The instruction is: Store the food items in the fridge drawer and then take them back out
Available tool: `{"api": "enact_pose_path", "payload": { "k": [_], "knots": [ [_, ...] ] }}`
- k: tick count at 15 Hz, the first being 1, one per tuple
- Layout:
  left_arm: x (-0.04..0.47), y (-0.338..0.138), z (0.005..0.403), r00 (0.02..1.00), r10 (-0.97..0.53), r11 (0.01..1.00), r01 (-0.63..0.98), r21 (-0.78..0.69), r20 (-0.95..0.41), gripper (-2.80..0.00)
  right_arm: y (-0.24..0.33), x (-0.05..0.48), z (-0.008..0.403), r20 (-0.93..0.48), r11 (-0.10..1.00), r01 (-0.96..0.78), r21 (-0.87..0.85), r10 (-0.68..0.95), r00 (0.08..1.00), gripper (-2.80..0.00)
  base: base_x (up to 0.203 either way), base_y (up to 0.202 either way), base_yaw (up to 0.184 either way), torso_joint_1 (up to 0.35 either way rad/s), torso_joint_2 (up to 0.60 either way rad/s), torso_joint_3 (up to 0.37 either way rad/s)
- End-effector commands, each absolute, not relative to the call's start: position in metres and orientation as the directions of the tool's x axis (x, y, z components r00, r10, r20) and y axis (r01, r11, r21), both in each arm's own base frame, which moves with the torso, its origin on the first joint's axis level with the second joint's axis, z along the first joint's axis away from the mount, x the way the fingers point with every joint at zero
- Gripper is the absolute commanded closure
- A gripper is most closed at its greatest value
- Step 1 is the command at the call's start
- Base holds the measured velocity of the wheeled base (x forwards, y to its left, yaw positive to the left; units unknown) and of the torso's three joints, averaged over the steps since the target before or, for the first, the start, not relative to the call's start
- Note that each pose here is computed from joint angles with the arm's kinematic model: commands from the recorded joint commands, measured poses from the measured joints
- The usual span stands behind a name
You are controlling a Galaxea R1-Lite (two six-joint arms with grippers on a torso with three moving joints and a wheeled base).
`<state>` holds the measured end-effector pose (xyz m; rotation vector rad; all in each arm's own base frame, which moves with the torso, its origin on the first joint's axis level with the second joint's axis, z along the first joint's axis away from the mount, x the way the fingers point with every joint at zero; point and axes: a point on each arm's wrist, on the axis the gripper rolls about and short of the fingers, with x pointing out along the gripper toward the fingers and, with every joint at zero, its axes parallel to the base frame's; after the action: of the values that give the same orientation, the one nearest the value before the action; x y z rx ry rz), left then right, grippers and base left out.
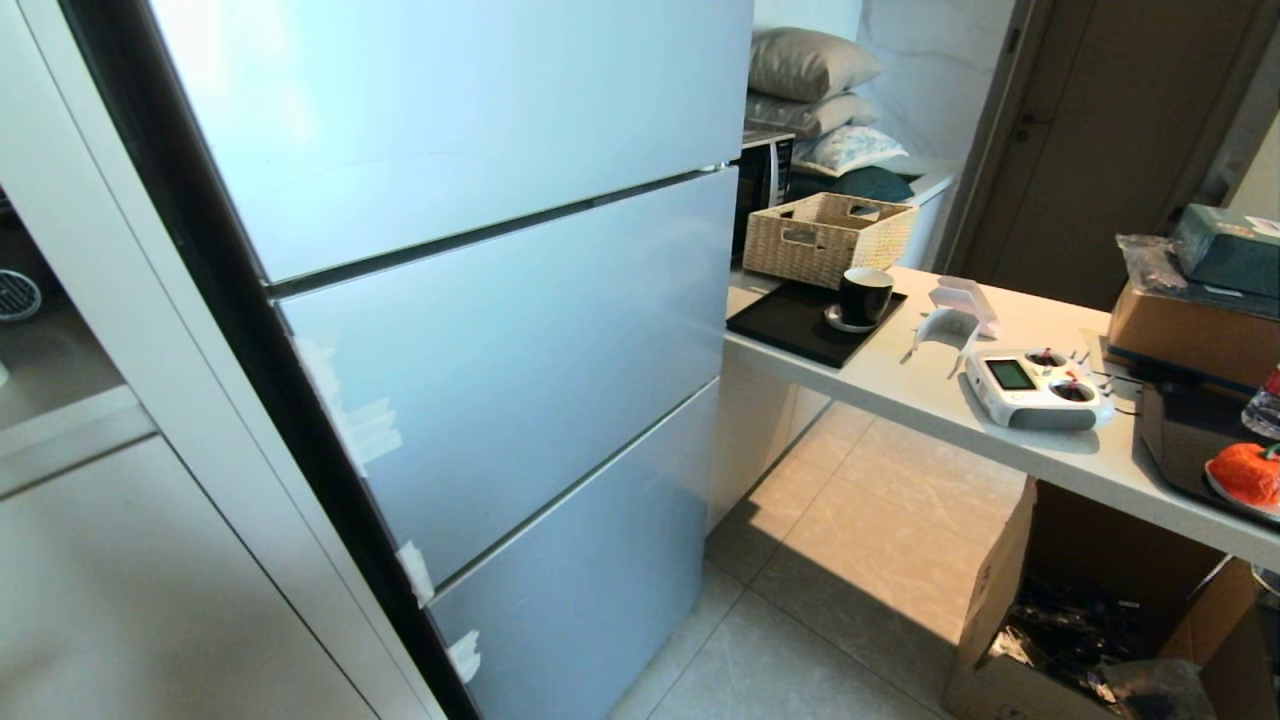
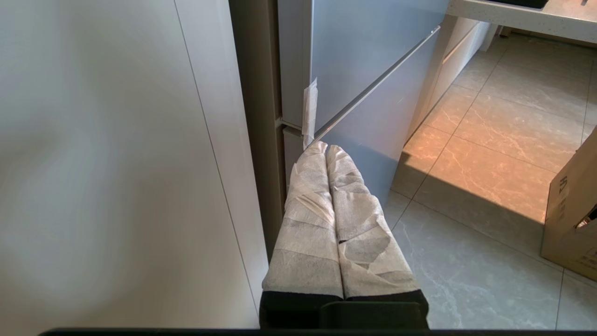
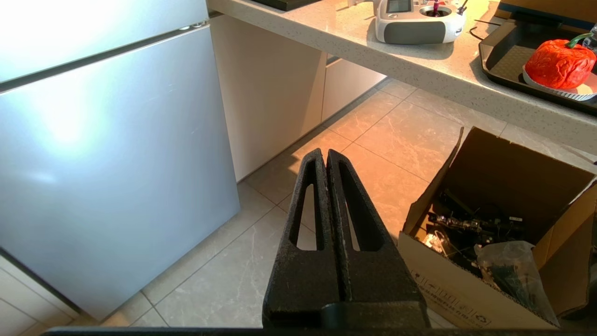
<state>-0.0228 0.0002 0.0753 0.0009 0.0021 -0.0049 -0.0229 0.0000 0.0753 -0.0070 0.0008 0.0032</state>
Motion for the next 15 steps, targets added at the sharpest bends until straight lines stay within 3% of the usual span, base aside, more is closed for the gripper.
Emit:
{"api": "enact_pose_path", "payload": {
  "k": [1,4,8,15],
  "knots": [
    [-0.023,0.000,0.077,1.000,-0.007,1.000,0.007,0.013,0.010,0.00,0.000,-0.023,0.075,-0.002,1.000,-0.003,-0.008,0.003,1.000,0.00,0.000,0.000,0.000,0.000,0.00,0.000],
    [-0.030,-0.001,0.120,0.988,-0.081,0.995,0.088,-0.046,0.131,0.00,0.000,-0.023,0.075,-0.002,1.000,-0.005,-0.008,0.005,1.000,0.00,0.000,0.000,0.000,0.000,0.00,0.000],
    [0.004,-0.003,0.164,0.980,-0.200,0.963,0.193,-0.190,-0.016,0.00,0.000,-0.023,0.075,-0.002,1.000,-0.005,-0.008,0.005,1.000,0.00,0.000,0.000,0.000,0.000,0.00,0.000],
    [0.109,-0.014,0.212,0.963,-0.239,0.951,0.207,-0.231,-0.122,0.00,0.000,-0.023,0.075,-0.002,1.000,-0.005,-0.008,0.005,1.000,0.00,0.000,0.000,0.000,0.000,0.00,0.000]
  ]
}}
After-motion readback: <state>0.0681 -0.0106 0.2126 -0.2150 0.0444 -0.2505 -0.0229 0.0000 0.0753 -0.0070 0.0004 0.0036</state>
